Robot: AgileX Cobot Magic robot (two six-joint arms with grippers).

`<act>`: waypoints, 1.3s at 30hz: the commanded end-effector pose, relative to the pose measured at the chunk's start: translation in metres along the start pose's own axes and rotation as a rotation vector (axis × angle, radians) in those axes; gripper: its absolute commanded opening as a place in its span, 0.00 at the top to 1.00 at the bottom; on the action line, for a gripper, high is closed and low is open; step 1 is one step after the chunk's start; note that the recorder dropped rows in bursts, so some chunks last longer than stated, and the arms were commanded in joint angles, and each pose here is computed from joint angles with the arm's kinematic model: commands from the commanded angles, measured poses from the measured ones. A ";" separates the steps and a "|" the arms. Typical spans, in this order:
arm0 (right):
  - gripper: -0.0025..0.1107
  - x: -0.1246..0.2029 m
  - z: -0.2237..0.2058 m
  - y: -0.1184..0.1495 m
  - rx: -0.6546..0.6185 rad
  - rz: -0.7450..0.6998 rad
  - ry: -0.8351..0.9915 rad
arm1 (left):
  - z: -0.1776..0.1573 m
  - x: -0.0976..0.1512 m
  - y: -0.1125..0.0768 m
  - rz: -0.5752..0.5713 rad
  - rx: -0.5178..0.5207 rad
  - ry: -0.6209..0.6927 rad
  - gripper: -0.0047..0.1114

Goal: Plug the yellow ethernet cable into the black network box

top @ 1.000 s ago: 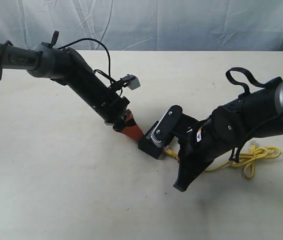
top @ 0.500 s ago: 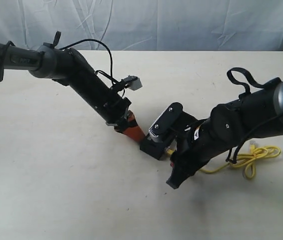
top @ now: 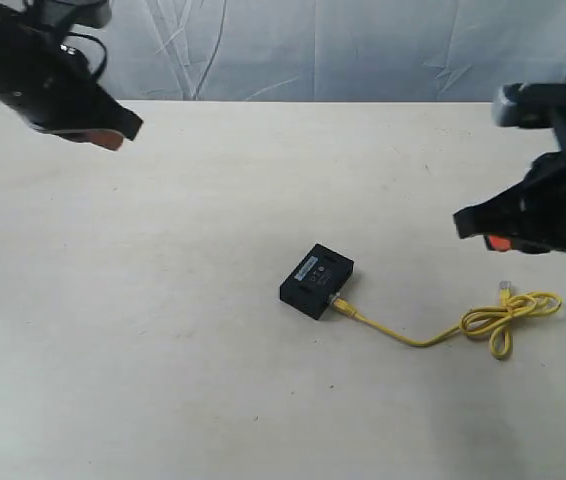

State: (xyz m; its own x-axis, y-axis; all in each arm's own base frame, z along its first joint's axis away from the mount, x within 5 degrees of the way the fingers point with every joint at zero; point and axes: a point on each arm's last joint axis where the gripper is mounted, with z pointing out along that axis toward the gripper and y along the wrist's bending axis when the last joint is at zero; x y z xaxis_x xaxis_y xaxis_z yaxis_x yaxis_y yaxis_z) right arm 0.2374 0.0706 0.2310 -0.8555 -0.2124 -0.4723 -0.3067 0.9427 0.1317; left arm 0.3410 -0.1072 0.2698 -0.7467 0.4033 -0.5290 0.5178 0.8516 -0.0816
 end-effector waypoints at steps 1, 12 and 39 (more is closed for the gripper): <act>0.97 0.014 -0.065 0.002 0.021 0.004 -0.211 | -0.069 0.048 -0.016 -0.040 -0.165 -0.296 0.96; 0.97 0.085 -0.140 0.012 0.089 -0.032 -0.857 | -0.132 0.126 -0.041 0.082 -0.299 -0.528 0.96; 0.97 0.136 -0.189 0.019 0.200 -0.105 -1.194 | -0.136 0.127 -0.042 0.083 -0.302 -0.549 0.96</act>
State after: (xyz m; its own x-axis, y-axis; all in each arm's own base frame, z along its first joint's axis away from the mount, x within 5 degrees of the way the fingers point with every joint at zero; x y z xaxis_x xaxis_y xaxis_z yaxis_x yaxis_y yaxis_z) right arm 0.0344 0.0130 0.3357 0.1014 0.0457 -0.9938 -0.2254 0.9740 0.0218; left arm 0.1683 -0.0466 0.3209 -0.3534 0.3217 -0.8784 0.3708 0.9103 0.1842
